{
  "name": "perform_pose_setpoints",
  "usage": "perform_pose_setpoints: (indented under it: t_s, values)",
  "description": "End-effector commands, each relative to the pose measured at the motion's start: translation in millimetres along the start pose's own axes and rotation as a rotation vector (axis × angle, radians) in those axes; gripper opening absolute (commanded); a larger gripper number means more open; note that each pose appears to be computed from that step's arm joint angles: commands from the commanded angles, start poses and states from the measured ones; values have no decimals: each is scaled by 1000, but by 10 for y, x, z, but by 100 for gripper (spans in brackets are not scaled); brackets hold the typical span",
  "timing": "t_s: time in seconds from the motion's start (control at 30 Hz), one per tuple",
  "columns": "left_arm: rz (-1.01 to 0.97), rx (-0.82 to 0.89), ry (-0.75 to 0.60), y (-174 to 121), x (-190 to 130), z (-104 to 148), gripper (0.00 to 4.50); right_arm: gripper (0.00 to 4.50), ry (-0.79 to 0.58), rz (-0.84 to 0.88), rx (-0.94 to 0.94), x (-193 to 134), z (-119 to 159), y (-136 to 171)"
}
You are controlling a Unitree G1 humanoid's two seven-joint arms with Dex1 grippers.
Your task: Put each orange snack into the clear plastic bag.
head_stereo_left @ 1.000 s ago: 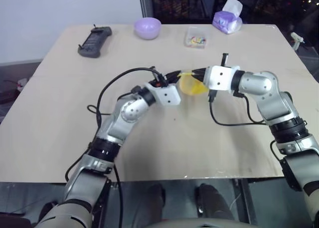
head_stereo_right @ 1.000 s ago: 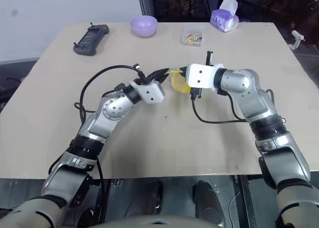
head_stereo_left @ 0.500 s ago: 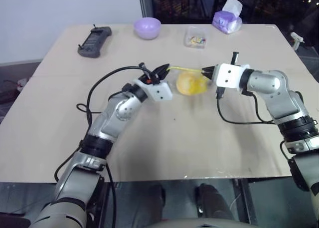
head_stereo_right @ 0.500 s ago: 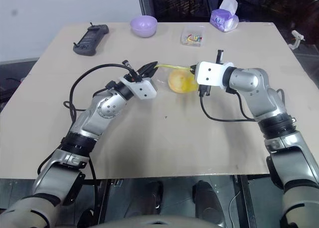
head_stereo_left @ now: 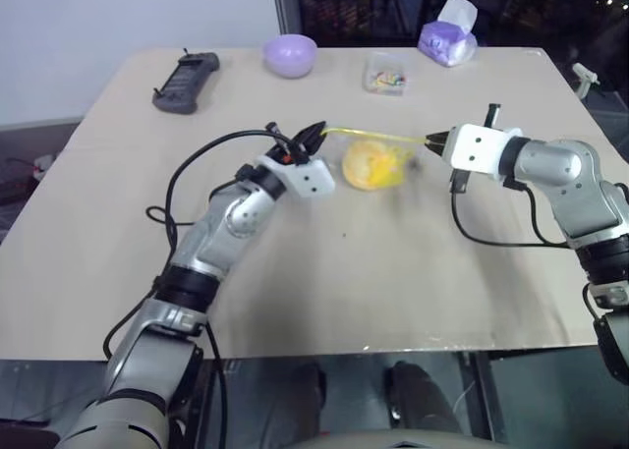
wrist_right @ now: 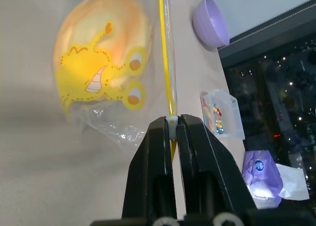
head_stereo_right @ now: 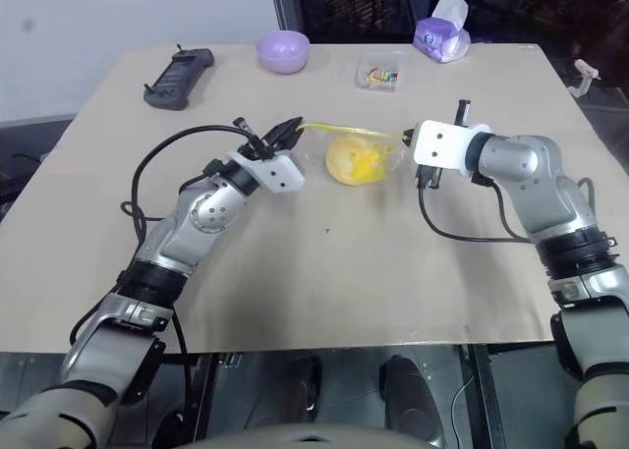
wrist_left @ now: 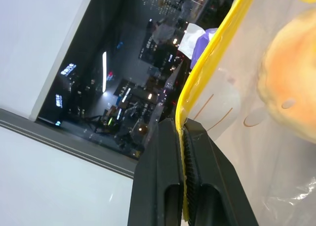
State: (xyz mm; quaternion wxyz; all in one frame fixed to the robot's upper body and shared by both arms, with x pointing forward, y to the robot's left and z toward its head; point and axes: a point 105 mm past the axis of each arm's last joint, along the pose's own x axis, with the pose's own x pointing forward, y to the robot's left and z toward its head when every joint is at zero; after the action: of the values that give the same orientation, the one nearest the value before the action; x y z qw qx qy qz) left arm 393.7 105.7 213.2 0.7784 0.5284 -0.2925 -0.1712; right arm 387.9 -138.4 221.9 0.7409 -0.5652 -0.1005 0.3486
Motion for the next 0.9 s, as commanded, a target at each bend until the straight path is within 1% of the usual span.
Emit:
perform_pose_setpoints:
  t_s: [0.03,0.07,0.1,0.17,0.23,0.3,0.37,0.47,0.6,0.7,0.73,0.77,0.8,0.83,0.87,0.9]
  values:
    - [52,-85,144,193,97,-354,0,4,120,-96,61,-44,-338,-204]
    - [38,-100,146,168,167,-358,0,4,131,-125,69,8,-383,-245]
    - [25,-117,147,176,259,-359,0,4,160,-176,48,43,-444,-348]
    - [23,-123,136,238,381,-340,0,4,190,-263,29,67,-506,-529]
    - [71,-102,110,423,463,-291,0,4,190,-332,12,41,-495,-711]
    - [91,-104,83,504,481,-250,0,4,173,-343,15,18,-478,-756]
    - [63,-134,39,434,424,-188,0,4,142,-289,39,-15,-464,-638]
    - [-17,-160,9,205,260,-139,0,4,98,-179,90,-65,-418,-352]
    - [-165,-272,14,-274,-196,-37,0,4,76,18,219,-224,-343,275]
    - [-271,-370,42,-567,-500,65,0,4,86,134,324,-357,-296,698]
    - [-294,-397,49,-624,-569,102,67,0,95,165,342,-399,-287,802]
    - [-308,-414,54,-651,-612,130,98,0,102,182,351,-430,-276,860]
    - [-317,-431,61,-677,-654,162,141,0,117,187,361,-462,-289,906]
    - [-326,-456,64,-711,-696,201,209,97,133,205,383,-506,-308,971]
    - [-332,-468,66,-737,-735,236,232,115,147,228,405,-555,-322,1039]
    - [-334,-491,74,-761,-770,263,252,157,158,242,432,-598,-331,1086]
